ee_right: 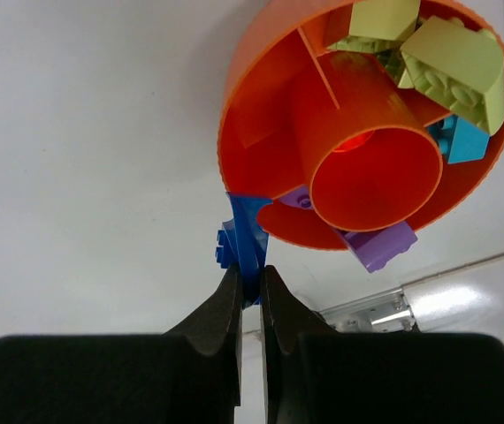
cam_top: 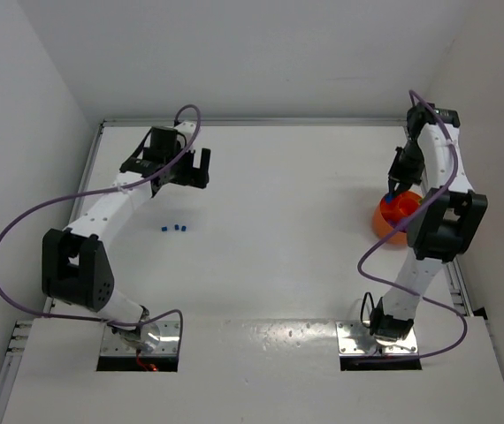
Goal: Sort the legos into containers by color
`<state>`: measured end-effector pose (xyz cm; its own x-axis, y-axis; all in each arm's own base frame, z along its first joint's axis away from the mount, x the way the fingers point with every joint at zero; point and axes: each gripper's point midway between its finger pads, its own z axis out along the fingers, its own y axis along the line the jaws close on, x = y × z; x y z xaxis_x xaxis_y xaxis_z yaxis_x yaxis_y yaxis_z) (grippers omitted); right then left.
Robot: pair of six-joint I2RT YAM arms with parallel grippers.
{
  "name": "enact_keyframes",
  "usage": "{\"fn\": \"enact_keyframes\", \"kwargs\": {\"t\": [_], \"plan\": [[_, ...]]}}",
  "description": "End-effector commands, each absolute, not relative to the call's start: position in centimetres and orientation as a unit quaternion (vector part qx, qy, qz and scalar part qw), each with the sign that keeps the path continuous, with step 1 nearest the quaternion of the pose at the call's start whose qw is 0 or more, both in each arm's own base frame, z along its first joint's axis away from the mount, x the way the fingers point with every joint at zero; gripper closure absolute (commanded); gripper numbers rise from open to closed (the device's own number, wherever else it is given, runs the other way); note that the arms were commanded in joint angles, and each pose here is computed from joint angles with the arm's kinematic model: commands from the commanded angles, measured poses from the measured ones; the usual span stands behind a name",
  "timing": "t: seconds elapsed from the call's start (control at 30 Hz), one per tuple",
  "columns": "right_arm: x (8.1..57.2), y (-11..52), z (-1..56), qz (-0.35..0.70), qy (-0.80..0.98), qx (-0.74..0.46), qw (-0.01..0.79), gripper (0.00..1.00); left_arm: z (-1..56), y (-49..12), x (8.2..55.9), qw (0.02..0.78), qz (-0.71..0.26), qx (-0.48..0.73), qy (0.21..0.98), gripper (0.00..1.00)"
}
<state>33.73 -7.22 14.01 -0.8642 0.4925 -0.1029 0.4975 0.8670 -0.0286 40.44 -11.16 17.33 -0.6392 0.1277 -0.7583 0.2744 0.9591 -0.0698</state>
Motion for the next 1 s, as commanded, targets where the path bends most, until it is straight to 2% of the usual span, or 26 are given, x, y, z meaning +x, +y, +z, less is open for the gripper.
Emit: {"fn": "enact_keyframes", "kwargs": {"t": [0.0,0.23,0.27,0.3,0.4,0.53,0.6,0.7,0.83,0.93,0.97], "plan": [[34.0,-7.7,14.7,-0.054,0.963,0.26,0.048,1.0,19.0,-10.7,41.8,0.432,-0.091,0.096,0.892,0.0],[34.4,-8.5,13.8,-0.072,0.962,0.26,0.042,1.0,18.3,-10.3,42.0,0.425,-0.088,0.092,0.896,0.0],[34.7,-8.5,13.6,-0.073,0.962,0.26,0.041,0.96,18.3,-10.3,42.0,0.425,-0.088,0.092,0.896,0.0],[34.7,-8.6,13.3,-0.073,0.964,0.255,0.035,0.84,18.7,-10.4,42.2,0.429,-0.088,0.092,0.894,0.0],[35.1,-8.4,13.1,-0.063,0.966,0.246,0.038,0.65,18.5,-10.2,42.0,0.424,-0.083,0.101,0.896,0.0],[35.4,-8.1,13.0,-0.052,0.97,0.235,0.037,0.52,18.1,-10.1,42.1,0.415,-0.083,0.116,0.899,0.0],[35.7,-7.6,13.2,-0.033,0.973,0.225,0.041,0.52,18.1,-9.8,42.2,0.415,-0.083,0.12,0.898,0.0],[37.5,-6.1,15.4,0.013,0.978,0.187,0.089,0.55,19.1,-9.6,41.8,0.423,-0.096,0.145,0.889,0.0],[38.9,-3.7,19.0,0.083,0.978,0.119,0.147,0.59,19.6,-5.9,41.6,0.442,-0.063,0.115,0.887,0.0],[40.5,-2.1,21.8,0.138,0.97,0.019,0.201,0.57,19.8,-2.0,41.9,0.436,-0.033,0.086,0.895,0.07],[41.2,-1.5,23.0,0.157,0.962,-0.015,0.222,0.57,18.4,-1.2,41.5,0.406,-0.028,0.084,0.91,0.09]]}}
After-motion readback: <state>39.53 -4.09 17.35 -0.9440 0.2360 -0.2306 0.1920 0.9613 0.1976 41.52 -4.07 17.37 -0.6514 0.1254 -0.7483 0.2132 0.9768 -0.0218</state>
